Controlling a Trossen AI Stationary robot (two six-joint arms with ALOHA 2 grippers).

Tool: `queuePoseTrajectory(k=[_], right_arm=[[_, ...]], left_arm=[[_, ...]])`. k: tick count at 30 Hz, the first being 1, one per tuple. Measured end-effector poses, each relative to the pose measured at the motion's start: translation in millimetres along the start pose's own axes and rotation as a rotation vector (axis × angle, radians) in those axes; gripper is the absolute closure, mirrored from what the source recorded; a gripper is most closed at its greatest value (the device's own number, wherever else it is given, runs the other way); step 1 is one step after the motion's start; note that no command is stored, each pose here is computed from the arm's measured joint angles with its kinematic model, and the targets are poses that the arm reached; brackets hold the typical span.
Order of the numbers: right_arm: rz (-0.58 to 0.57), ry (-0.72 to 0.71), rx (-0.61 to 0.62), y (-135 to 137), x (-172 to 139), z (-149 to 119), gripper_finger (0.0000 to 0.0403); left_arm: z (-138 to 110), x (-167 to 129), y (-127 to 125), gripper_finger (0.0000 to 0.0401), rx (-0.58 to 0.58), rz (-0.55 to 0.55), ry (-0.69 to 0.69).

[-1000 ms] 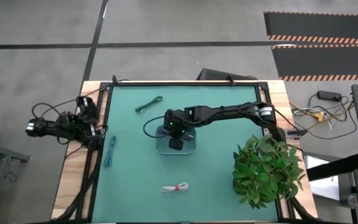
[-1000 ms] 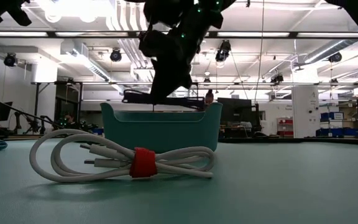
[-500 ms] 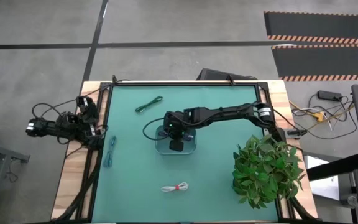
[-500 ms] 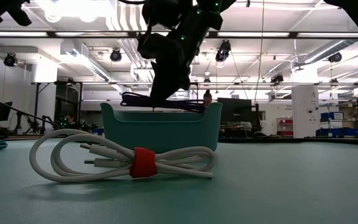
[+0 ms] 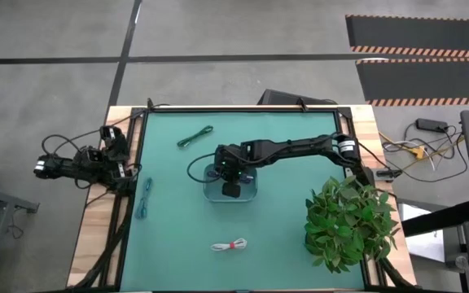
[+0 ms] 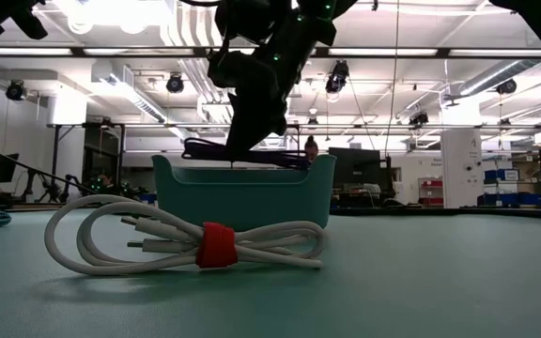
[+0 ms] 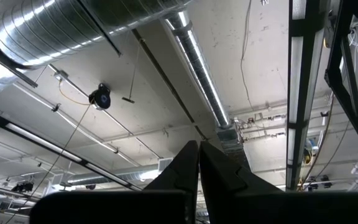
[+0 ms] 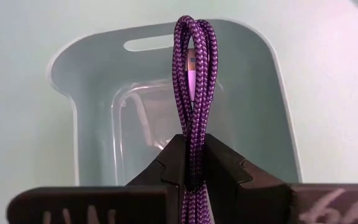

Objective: Pick and place USB-C Cables
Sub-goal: Put the pink charger cable into the green bin

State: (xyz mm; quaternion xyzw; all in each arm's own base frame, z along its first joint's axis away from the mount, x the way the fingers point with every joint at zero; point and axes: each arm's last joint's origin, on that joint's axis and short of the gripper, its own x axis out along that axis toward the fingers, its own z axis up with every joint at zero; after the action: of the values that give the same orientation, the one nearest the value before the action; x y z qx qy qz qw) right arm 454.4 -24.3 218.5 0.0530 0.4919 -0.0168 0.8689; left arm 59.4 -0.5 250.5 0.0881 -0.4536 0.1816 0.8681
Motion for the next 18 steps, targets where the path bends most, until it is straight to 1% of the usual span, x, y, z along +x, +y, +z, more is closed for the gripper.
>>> queuePoseTrajectory(k=[13, 16, 18], right_arm=[[-0.001, 0.0, -0.008, 0, 1, -1, 0.037], [-0.001, 0.009, -0.011, 0, 6, -2, 0.037], [-0.002, 0.033, -0.025, 1, 16, -5, 0.037]], left_arm=[[0, 0, 0, 0.04, 0.0, 0.0, 0.0], [0, 0, 0, 0.04, 0.001, 0.0, 0.0], [0, 0, 0, 0.04, 0.0, 0.001, -0.001]])
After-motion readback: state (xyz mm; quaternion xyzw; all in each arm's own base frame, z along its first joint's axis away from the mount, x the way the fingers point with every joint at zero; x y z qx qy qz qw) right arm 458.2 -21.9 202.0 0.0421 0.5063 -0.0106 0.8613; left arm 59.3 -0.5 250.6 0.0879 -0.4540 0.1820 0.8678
